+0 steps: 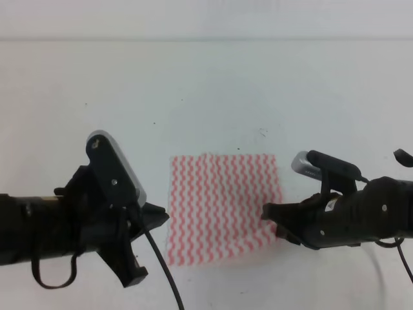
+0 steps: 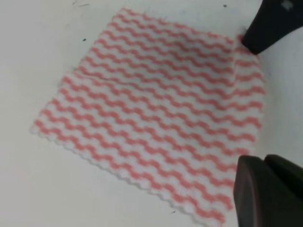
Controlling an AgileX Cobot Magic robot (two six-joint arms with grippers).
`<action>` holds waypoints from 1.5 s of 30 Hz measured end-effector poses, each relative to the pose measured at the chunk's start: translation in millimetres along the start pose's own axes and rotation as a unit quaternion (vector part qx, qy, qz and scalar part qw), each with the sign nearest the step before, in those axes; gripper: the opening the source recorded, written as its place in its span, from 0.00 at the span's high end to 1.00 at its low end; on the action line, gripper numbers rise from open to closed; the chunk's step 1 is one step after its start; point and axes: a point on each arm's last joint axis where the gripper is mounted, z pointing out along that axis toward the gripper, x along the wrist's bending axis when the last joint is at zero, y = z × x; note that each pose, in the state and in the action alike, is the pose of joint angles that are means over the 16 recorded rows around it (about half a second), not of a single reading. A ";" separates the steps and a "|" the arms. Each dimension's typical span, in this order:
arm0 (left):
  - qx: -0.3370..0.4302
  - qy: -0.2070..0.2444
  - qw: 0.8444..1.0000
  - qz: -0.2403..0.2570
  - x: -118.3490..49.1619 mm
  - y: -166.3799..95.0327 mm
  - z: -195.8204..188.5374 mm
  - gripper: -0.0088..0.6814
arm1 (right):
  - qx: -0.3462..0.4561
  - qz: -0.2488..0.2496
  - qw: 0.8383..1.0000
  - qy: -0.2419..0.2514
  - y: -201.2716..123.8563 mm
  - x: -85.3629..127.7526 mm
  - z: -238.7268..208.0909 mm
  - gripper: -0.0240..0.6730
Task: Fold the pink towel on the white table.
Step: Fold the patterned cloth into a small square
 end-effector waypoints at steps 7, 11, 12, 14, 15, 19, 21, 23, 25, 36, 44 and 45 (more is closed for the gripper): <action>0.008 -0.016 0.999 0.048 0.3 -3.6 9.3 0.98 | -0.025 0.000 1.000 0.008 4.8 1.8 -1.1 0.97; 0.012 -0.029 0.998 0.063 0.8 -6.9 18.0 0.97 | -0.029 -0.001 1.000 0.011 6.6 3.5 -2.3 0.97; 0.013 -0.033 0.997 0.068 0.9 -7.7 20.2 0.97 | -0.029 -0.001 1.000 0.012 7.0 4.1 -2.9 0.97; 0.014 -0.039 0.996 0.079 1.0 -9.4 24.3 0.97 | -0.028 -0.004 0.999 0.014 7.9 5.7 -4.2 0.97; 0.014 -0.043 0.995 0.084 0.9 -10.1 26.2 0.96 | -0.027 -0.004 1.000 0.015 8.3 6.7 -4.9 0.97; 0.013 -0.051 0.994 0.098 1.0 -12.1 31.9 0.95 | -0.015 -0.011 1.000 0.017 9.8 11.1 -7.2 0.97; 0.012 -0.054 0.993 0.104 1.0 -12.6 33.4 0.95 | -0.007 -0.016 1.000 0.019 10.6 13.7 -8.8 0.97; 0.011 -0.055 0.992 0.111 1.0 -12.9 34.2 0.94 | 0.000 -0.020 1.000 0.020 11.4 16.3 -10.2 0.97; 0.011 -0.055 0.992 0.117 1.0 -13.0 34.4 0.94 | 0.007 -0.024 0.999 0.022 12.2 18.7 -11.5 0.97; 0.012 -0.057 0.991 0.120 0.7 -14.1 35.6 0.94 | 0.001 -0.035 0.999 0.031 18.7 26.0 -14.4 0.97; 0.017 -0.059 0.991 0.119 1.3 -16.3 38.7 0.94 | -0.038 -0.032 0.998 0.040 25.7 27.6 -13.5 0.97; 0.018 -0.059 0.991 0.119 1.4 -16.4 38.9 0.94 | -0.042 -0.032 0.998 0.040 26.5 27.7 -13.2 0.97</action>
